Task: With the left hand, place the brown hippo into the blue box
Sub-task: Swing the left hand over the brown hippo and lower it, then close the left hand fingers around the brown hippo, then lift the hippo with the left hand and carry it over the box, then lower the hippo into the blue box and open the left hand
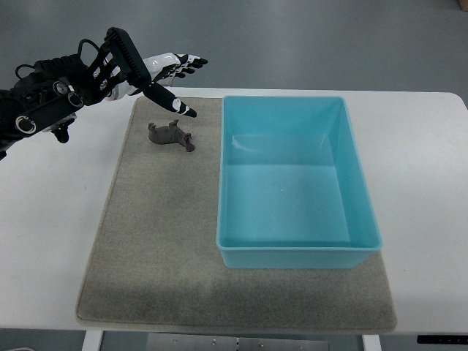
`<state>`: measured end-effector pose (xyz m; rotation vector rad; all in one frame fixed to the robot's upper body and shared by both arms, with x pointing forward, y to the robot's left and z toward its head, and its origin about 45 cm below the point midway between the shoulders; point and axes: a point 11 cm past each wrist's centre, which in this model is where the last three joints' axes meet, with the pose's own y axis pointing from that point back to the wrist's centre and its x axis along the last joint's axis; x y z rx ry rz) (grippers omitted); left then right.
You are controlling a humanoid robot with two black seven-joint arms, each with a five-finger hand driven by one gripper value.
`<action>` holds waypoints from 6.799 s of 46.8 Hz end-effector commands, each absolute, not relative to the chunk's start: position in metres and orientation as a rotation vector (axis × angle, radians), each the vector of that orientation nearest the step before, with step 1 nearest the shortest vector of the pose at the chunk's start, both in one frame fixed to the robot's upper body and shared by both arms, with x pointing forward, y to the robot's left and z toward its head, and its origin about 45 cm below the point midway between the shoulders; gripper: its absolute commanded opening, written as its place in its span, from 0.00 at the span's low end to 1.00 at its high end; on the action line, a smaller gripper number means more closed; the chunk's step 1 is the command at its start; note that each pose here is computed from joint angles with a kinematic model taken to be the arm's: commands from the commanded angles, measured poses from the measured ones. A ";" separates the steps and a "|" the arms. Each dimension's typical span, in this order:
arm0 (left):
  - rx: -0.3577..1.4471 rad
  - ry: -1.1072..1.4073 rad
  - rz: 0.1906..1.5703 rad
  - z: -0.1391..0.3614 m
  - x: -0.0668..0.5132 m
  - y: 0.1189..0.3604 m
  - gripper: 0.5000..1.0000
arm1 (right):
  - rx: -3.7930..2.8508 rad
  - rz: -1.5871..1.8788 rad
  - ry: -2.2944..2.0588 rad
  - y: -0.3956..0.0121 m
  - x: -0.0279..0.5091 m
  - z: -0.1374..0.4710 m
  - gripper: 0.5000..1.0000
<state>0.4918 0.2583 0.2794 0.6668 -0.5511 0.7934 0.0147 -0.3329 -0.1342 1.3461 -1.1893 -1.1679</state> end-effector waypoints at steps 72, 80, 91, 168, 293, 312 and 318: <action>1.063 -0.808 0.425 0.254 0.475 0.264 0.99 | 1.347 -1.168 -1.190 -0.333 0.015 -0.134 0.87; 1.061 -0.805 0.423 0.253 0.475 0.263 0.99 | 1.347 -1.168 -1.190 -0.333 0.015 -0.134 0.87; 1.056 -0.802 0.422 0.252 0.474 0.261 0.99 | 1.347 -1.168 -1.190 -0.333 0.015 -0.134 0.87; 1.080 -0.779 0.399 0.240 0.472 0.261 0.47 | 1.347 -1.168 -1.190 -0.333 0.015 -0.134 0.87; 0.558 -0.991 0.285 0.311 0.431 0.069 0.00 | 1.347 -1.168 -1.190 -0.333 0.015 -0.134 0.87; 0.551 -0.951 0.255 0.294 0.421 0.065 0.32 | 1.347 -1.168 -1.190 -0.333 0.015 -0.134 0.87; 0.539 -0.949 0.239 0.294 0.415 0.061 0.34 | 1.346 -1.168 -1.189 -0.333 0.015 -0.134 0.87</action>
